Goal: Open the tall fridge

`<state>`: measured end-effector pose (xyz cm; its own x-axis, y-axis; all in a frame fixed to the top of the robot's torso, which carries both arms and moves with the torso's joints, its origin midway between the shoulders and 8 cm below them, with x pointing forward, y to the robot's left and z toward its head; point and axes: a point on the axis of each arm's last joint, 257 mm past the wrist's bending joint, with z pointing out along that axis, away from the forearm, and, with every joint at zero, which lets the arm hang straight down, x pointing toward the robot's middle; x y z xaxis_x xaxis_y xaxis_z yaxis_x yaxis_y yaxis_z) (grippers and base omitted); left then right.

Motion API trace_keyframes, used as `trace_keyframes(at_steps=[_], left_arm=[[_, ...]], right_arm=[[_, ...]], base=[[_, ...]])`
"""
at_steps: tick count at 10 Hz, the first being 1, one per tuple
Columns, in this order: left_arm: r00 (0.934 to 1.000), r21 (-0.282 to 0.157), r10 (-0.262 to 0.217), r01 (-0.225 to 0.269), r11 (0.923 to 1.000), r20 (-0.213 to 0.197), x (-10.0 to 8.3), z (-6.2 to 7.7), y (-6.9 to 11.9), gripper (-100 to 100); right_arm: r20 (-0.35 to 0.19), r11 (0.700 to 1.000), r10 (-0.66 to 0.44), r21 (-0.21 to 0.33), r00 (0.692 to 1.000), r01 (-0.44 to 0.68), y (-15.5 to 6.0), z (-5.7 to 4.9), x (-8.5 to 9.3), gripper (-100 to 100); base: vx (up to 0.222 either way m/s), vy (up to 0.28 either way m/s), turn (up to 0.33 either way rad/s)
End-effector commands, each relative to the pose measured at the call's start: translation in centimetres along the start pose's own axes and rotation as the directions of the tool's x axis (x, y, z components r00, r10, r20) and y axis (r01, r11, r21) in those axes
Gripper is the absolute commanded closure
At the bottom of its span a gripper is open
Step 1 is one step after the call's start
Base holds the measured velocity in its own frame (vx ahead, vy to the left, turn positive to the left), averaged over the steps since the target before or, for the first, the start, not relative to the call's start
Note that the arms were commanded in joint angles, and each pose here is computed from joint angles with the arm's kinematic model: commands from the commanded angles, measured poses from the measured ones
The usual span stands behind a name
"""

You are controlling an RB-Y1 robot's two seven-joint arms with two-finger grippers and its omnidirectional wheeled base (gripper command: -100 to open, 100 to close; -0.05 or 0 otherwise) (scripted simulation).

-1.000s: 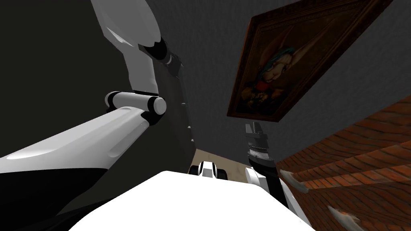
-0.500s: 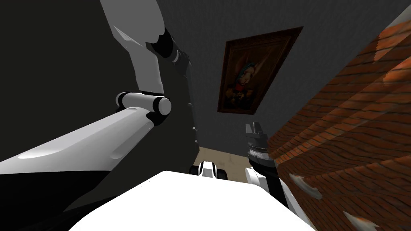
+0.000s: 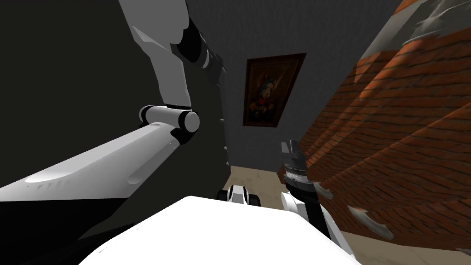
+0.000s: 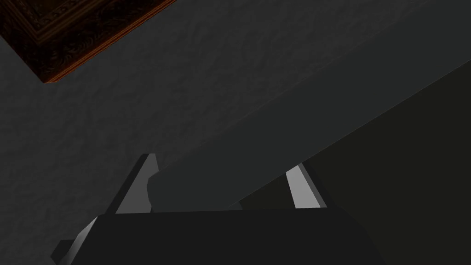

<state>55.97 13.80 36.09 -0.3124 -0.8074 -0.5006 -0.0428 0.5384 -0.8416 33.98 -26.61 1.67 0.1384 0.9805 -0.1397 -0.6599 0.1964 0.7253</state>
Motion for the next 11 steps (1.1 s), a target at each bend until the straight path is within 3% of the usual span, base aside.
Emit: trace_keyframes(at_steps=[1, 2, 4, 6, 7, 8, 9, 10, 11], left_arm=[[0.9962, 0.036, 0.015, -0.012, 0.9993, -0.086, 3.5, -0.1, -1.3, 100], [0.9935, 0.052, 0.023, -0.017, 0.9985, -0.112, 4.6, -0.3, -1.9, 100], [0.9935, 0.052, 0.023, -0.017, 0.9985, -0.112, 4.6, -0.3, -1.9, 100], [0.986, 0.085, 0.04, -0.026, 0.9961, -0.162, 6.7, -0.8, -3.0, 100], [0.986, 0.085, 0.04, -0.026, 0.9961, -0.162, 6.7, -0.8, -3.0, 100], [0.9919, 0.097, 0.038, -0.027, 0.9949, -0.121, 4.8, -1.6, -3.5, 100], [0.9834, 0.128, 0.054, -0.032, 0.9913, -0.173, 6.8, -2.1, -4.4, 100], [0.9834, 0.128, 0.054, -0.032, 0.9913, -0.173, 6.8, -2.1, -4.4, 100], [0.9777, 0.145, 0.064, -0.035, 0.9889, -0.2, 7.9, -2.4, -4.9, 100]], right_arm=[[0.0, 1.0, 0.0, 0.0, 1.0, 0.0, 0.0, 0.0, 0.0, 0], [0.0, 1.0, 0.0, 0.0, 1.0, 0.0, 0.0, 0.0, 0.0, 0], [0.0, 1.0, 0.0, 0.0, 1.0, 0.0, 0.0, 0.0, 0.0, 0], [0.0, 1.0, 0.0, 0.0, 1.0, 0.0, 0.0, 0.0, 0.0, 0], [0.0, 1.0, 0.0, 0.0, 1.0, 0.0, 0.0, 0.0, 0.0, 0], [0.0, 1.0, 0.0, 0.0, 1.0, 0.0, 0.0, 0.0, 0.0, 0], [0.0, 1.0, 0.0, 0.0, 1.0, 0.0, 0.0, 0.0, 0.0, 0], [0.0, 1.0, 0.0, 0.0, 1.0, 0.0, 0.0, 0.0, 0.0, 0], [0.0, 1.0, 0.0, 0.0, 1.0, 0.0, 0.0, 0.0, 0.0, 0]], base=[[-0.197, -0.059, -0.125], [-0.183, -0.056, -0.121], [-0.08, -0.047, -0.021], [-0.109, -0.004, -0.026], [-0.132, -0.045, -0.064], [-0.055, -0.032, -0.004], [-0.155, -0.011, -0.087], [-0.196, -0.021, -0.171], [-0.185, -0.038, -0.125]])
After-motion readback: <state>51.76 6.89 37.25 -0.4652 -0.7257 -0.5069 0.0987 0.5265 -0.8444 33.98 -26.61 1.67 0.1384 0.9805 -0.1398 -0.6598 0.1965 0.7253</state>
